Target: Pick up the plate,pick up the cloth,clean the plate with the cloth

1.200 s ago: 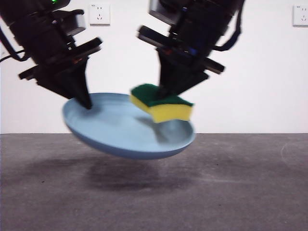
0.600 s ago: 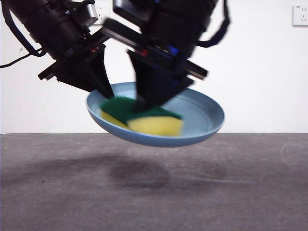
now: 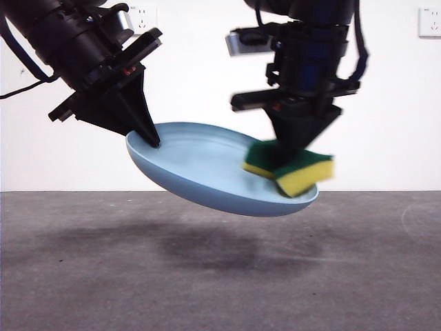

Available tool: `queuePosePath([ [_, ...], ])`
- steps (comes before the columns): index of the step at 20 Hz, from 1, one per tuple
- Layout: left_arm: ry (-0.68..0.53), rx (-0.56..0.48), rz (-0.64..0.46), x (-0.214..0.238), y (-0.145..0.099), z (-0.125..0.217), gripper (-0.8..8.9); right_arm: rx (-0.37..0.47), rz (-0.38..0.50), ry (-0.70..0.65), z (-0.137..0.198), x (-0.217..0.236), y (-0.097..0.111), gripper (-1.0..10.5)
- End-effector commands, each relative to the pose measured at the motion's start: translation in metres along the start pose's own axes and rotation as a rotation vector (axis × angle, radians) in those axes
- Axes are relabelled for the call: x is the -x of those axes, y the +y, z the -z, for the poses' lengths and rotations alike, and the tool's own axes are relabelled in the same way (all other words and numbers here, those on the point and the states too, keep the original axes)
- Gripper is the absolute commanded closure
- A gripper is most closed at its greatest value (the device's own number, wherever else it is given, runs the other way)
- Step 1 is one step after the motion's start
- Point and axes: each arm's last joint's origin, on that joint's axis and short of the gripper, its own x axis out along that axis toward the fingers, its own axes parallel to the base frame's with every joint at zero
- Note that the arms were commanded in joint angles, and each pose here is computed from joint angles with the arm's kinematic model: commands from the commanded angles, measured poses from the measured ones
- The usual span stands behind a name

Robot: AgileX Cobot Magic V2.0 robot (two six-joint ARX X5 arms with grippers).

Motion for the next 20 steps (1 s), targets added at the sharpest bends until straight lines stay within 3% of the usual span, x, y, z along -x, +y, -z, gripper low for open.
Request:
queuePosePath([
  [1,0.019,-0.028,0.097,-0.003,-0.009,0.002,8.22,-0.021,-0.137,-0.092,-0.008,-0.003,0.003,9.6],
  [4,0.01,-0.037,0.122,-0.003,-0.012,0.001,8.22,-0.048,-0.338,-0.135,-0.013,0.0,0.016,9.6],
  [7,-0.027,-0.025,0.126,-0.003,-0.012,-0.003,8.22,-0.018,-0.447,-0.076,-0.007,0.003,0.028,9.6],
  [12,-0.071,-0.007,0.127,-0.001,-0.009,-0.007,8.22,0.069,-0.451,0.177,0.019,0.007,0.037,9.6],
  [14,-0.066,-0.003,0.125,-0.001,-0.008,-0.007,8.22,0.115,-0.31,0.265,0.028,0.007,0.032,9.6],
  [16,-0.048,0.003,0.122,-0.001,-0.008,-0.005,8.22,0.142,-0.088,0.281,0.03,0.006,0.023,9.6],
  [18,-0.025,0.007,0.121,-0.001,-0.008,-0.003,8.22,0.143,0.154,0.235,0.026,0.005,0.011,9.6],
  [19,-0.015,0.005,0.131,-0.002,-0.009,-0.002,8.22,0.127,0.235,0.188,0.021,0.004,0.007,9.6],
  [20,-0.012,0.005,0.144,-0.002,-0.009,-0.002,8.22,0.109,0.261,0.147,0.017,0.003,0.006,9.6],
])
